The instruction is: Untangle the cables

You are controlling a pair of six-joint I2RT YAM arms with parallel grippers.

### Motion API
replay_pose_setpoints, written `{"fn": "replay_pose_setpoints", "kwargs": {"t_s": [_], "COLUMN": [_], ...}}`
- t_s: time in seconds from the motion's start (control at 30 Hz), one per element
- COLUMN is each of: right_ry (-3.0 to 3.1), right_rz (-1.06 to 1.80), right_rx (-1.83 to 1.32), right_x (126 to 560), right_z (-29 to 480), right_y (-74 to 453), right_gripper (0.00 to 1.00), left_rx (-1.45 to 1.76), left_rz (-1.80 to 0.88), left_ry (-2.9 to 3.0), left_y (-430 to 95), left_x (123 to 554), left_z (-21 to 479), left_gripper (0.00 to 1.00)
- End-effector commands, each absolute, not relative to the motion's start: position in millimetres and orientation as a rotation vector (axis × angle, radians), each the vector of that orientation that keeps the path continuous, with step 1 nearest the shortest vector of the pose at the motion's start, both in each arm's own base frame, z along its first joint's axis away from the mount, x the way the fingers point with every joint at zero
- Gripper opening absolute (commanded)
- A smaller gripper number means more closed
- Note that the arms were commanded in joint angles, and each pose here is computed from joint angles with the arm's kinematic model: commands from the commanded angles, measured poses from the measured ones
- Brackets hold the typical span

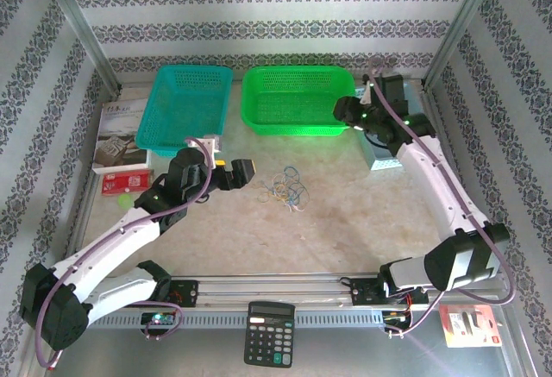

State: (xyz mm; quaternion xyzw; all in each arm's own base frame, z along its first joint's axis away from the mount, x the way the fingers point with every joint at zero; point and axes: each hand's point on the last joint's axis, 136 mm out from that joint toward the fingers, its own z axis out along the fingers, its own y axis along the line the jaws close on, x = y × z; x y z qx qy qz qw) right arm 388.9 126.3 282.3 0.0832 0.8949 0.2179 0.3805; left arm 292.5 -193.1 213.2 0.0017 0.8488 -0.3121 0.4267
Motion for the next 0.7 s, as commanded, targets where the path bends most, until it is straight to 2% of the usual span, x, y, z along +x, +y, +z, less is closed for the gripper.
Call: {"fn": "replay_pose_setpoints", "kwargs": {"t_s": [0.0,0.4,0.67], "right_ry": [2.357,2.521,2.58], "right_rz": [0.598,0.652,0.624], "right_rx": [0.06,-0.296,-0.311], "right_x": [364,290,279], "right_z": [272,198,156], "right_y": [161,269,290], "right_gripper": [0.44,0.44,0.44], "left_rx": [-0.056,-0.188,-0.32], "left_rz": [-0.77,-0.693,-0.83], "left_ry": [2.165,2.262,2.294], "left_y": [-186,-167,-178], "left_x": [283,275,278], "left_z": [205,172,158], "left_gripper": [1.0,1.0,1.0]}}
